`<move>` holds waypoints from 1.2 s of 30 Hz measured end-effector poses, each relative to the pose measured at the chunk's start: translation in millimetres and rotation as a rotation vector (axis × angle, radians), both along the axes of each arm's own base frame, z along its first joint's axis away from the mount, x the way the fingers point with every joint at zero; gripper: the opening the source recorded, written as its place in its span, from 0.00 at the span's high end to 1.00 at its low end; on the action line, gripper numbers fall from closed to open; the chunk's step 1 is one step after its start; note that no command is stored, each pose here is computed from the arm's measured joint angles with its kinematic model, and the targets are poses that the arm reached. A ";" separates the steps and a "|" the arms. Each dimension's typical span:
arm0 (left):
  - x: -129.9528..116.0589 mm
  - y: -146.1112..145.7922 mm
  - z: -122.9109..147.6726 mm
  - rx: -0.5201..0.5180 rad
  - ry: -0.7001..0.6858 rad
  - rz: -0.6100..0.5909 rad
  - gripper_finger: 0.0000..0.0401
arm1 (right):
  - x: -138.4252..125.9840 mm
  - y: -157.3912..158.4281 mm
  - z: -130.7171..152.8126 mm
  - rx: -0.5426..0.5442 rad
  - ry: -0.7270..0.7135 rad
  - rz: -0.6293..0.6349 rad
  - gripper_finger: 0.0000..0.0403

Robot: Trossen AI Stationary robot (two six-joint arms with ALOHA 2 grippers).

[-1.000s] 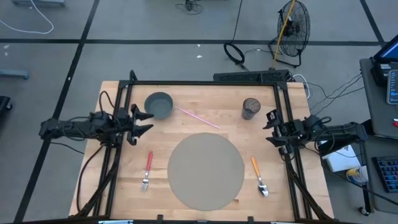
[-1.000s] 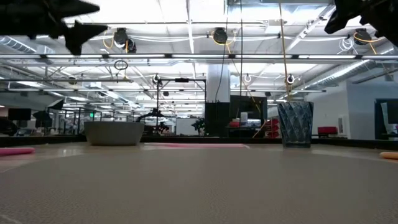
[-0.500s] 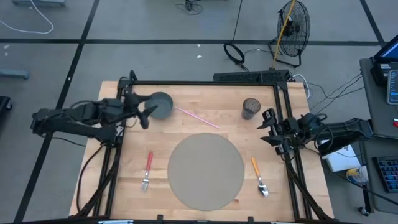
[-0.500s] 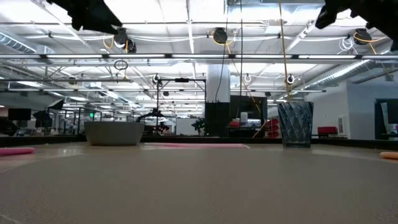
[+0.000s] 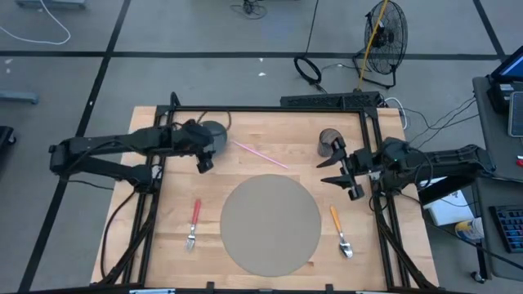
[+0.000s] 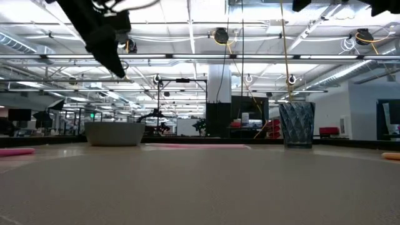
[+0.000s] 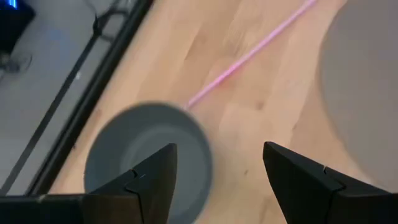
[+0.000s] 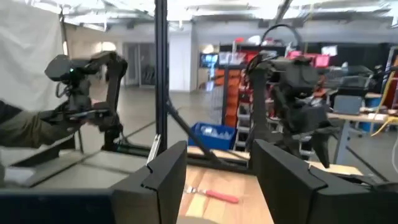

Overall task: Pick & Place Utensil
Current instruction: Put the blue bowl on the brown placemat

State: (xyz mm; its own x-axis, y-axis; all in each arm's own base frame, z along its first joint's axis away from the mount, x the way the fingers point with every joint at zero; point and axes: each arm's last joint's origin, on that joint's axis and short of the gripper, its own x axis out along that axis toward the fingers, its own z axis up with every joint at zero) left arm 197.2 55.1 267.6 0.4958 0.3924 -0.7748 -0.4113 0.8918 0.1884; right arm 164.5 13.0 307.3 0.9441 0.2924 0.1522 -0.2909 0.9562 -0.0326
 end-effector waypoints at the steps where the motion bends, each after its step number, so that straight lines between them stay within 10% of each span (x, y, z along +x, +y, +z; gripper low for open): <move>1: 2.2 2.1 -4.1 -0.002 0.026 0.017 0.39 | 1.0 0.8 1.6 -0.008 0.000 0.006 0.55; 36: 18.6 57.5 -65.7 -0.262 0.280 0.032 0.39 | 2.4 3.7 0.3 0.004 0.043 0.022 0.55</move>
State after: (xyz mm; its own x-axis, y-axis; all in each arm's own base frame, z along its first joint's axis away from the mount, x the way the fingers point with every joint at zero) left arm 215.8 112.6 202.0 0.2415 0.1752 -0.9545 -0.4042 0.9123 0.0652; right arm 166.9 16.7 307.6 0.9431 0.3128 0.1131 -0.3130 0.9496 -0.0164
